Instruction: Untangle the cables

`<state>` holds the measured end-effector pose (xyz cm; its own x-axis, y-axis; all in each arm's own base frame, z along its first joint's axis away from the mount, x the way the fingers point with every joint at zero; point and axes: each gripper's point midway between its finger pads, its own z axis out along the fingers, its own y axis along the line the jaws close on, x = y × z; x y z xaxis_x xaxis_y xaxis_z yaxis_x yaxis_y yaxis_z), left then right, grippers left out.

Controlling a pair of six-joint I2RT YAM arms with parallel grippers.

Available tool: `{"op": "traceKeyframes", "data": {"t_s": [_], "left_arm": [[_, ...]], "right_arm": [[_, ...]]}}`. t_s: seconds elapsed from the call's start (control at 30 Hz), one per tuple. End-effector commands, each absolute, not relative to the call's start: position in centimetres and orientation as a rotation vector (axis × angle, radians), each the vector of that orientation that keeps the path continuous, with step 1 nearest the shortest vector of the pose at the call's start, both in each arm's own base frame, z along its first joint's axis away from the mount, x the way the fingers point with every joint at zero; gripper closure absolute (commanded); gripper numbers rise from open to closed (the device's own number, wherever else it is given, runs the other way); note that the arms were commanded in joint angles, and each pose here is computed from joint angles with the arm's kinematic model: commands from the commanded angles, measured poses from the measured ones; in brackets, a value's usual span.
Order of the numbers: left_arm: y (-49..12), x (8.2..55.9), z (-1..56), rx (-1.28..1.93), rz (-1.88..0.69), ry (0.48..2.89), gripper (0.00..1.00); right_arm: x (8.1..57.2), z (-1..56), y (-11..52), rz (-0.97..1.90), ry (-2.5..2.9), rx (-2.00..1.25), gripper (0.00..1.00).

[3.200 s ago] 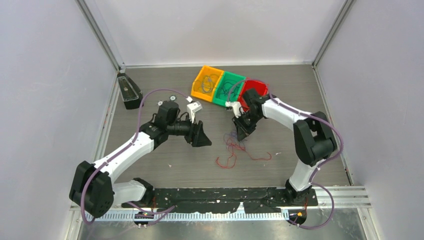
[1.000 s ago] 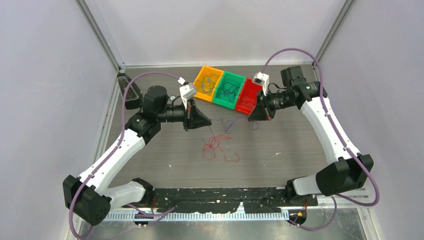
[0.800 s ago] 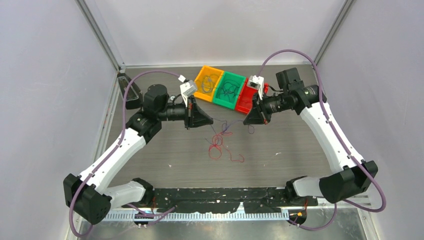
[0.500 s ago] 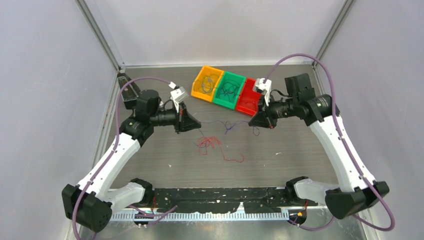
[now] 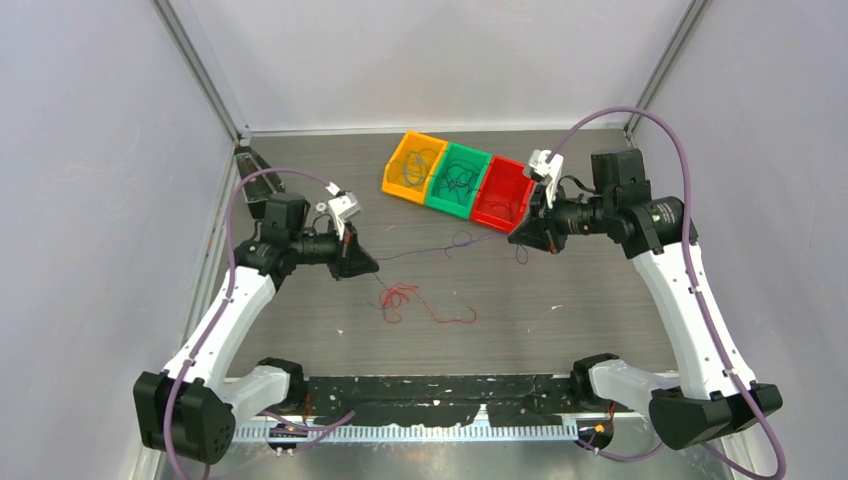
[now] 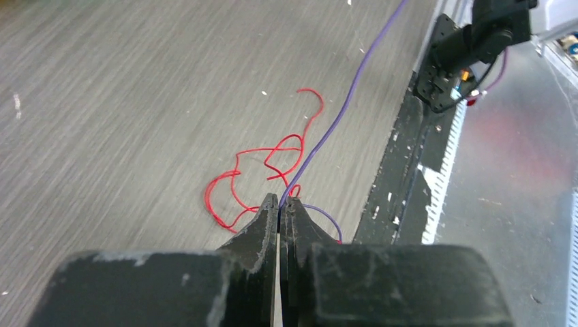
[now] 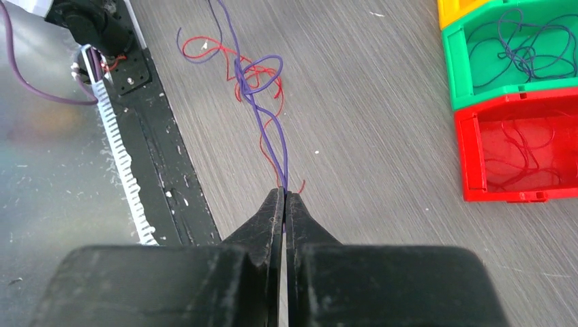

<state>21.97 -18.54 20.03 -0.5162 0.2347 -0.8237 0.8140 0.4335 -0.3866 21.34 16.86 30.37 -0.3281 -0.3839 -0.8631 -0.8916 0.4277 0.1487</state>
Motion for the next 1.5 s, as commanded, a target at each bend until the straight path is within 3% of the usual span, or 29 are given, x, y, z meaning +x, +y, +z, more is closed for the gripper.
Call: {"op": "traceKeyframes", "data": {"t_s": [0.0,0.07,0.13,0.4,0.57,0.67,0.77,1.03,1.13,1.37,1.47], "left_arm": [[-20.3,19.6,22.8,1.022,-1.147,1.815,0.82],[-21.2,18.9,25.0,1.084,-1.137,1.714,0.52],[-21.7,18.8,27.3,1.122,-1.116,1.634,0.41],[-25.1,20.1,31.6,1.310,-0.972,1.413,0.28],[-28.4,19.8,32.0,1.485,-0.910,1.142,0.07],[-29.9,19.9,31.8,1.569,-0.868,1.038,0.04],[-31.5,19.7,31.7,1.629,-0.869,0.979,0.08],[-34.4,17.2,30.0,1.774,-0.910,0.878,0.32],[-35.0,16.9,28.6,1.802,-0.903,0.898,0.46],[-35.5,16.8,28.2,1.692,-0.955,0.976,0.64],[-35.7,17.4,28.7,1.557,-0.980,1.049,0.81]], "right_arm": [[21.5,33.0,17.8,0.878,1.786,-1.062,0.95],[21.1,32.7,18.4,0.921,1.767,-1.070,0.95],[20.6,33.0,19.0,0.952,1.735,-1.093,0.95],[18.8,33.5,20.2,1.045,1.658,-1.182,0.95],[17.4,33.7,20.6,1.090,1.605,-1.254,0.95],[16.3,33.5,20.8,1.098,1.570,-1.317,0.95],[15.7,33.3,20.9,1.094,1.551,-1.358,0.95],[15.4,33.4,21.3,1.093,1.529,-1.389,0.95],[15.5,33.8,21.4,1.094,1.520,-1.388,0.95],[15.8,33.7,21.4,1.081,1.532,-1.371,0.95],[16.0,33.5,21.5,1.089,1.546,-1.361,0.95]]}}
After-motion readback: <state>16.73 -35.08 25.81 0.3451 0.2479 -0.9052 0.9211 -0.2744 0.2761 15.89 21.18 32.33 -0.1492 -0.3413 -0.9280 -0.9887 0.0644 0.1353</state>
